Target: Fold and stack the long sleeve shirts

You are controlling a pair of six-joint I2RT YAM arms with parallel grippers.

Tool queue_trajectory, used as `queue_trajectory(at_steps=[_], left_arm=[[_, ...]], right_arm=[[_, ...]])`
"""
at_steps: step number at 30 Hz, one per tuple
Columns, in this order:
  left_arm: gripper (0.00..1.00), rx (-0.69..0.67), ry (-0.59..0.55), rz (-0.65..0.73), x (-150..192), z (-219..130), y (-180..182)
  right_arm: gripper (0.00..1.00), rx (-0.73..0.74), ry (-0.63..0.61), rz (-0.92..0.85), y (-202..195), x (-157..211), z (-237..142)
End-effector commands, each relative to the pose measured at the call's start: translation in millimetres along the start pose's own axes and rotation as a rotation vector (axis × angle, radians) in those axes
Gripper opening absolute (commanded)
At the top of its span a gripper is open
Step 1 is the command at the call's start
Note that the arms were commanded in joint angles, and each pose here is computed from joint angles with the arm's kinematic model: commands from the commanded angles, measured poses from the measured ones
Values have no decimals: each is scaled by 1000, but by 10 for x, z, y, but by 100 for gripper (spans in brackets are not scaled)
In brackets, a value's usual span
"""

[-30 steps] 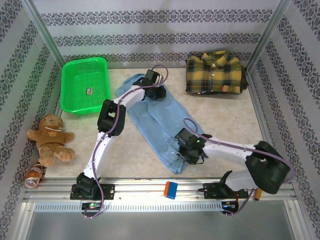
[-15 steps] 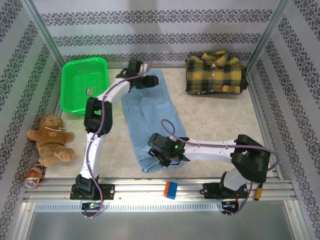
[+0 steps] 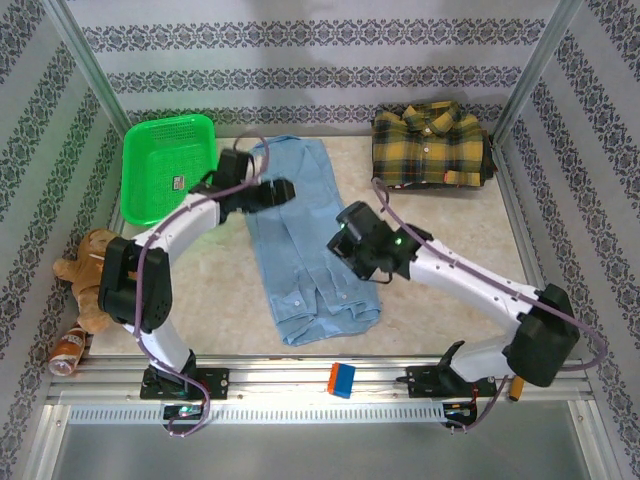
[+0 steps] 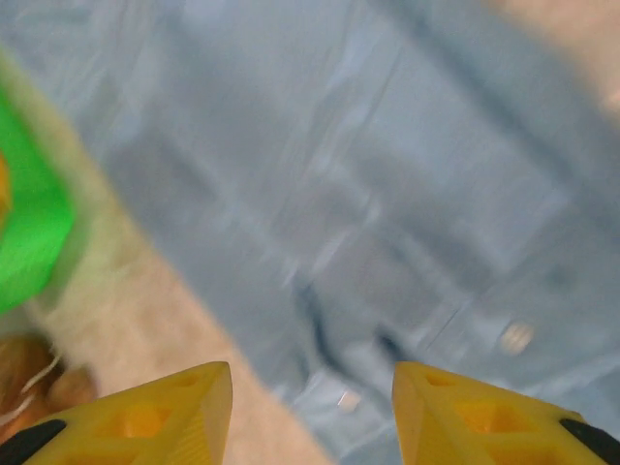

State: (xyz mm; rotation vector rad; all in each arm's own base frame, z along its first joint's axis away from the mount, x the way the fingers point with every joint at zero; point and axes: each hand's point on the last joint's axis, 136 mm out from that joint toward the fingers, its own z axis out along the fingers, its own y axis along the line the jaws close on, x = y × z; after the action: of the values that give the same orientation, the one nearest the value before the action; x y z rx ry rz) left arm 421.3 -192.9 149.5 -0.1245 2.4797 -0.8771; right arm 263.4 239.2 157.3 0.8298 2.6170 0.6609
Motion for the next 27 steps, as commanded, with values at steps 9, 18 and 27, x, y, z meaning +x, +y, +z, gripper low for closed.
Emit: queue_trajectory(at_steps=[9, 18, 27], left_arm=[[71, -219, 207, -189, 1503, 67, 573], [63, -281, 222, -159, 1483, 328, 845], [63, -262, 225, -120, 1211, 266, 922]], right_arm=[[41, 359, 109, -380, -1142, -75, 492], [31, 354, 186, -303, -1447, 268, 808], [32, 253, 280, -210, -1188, 647, 916]])
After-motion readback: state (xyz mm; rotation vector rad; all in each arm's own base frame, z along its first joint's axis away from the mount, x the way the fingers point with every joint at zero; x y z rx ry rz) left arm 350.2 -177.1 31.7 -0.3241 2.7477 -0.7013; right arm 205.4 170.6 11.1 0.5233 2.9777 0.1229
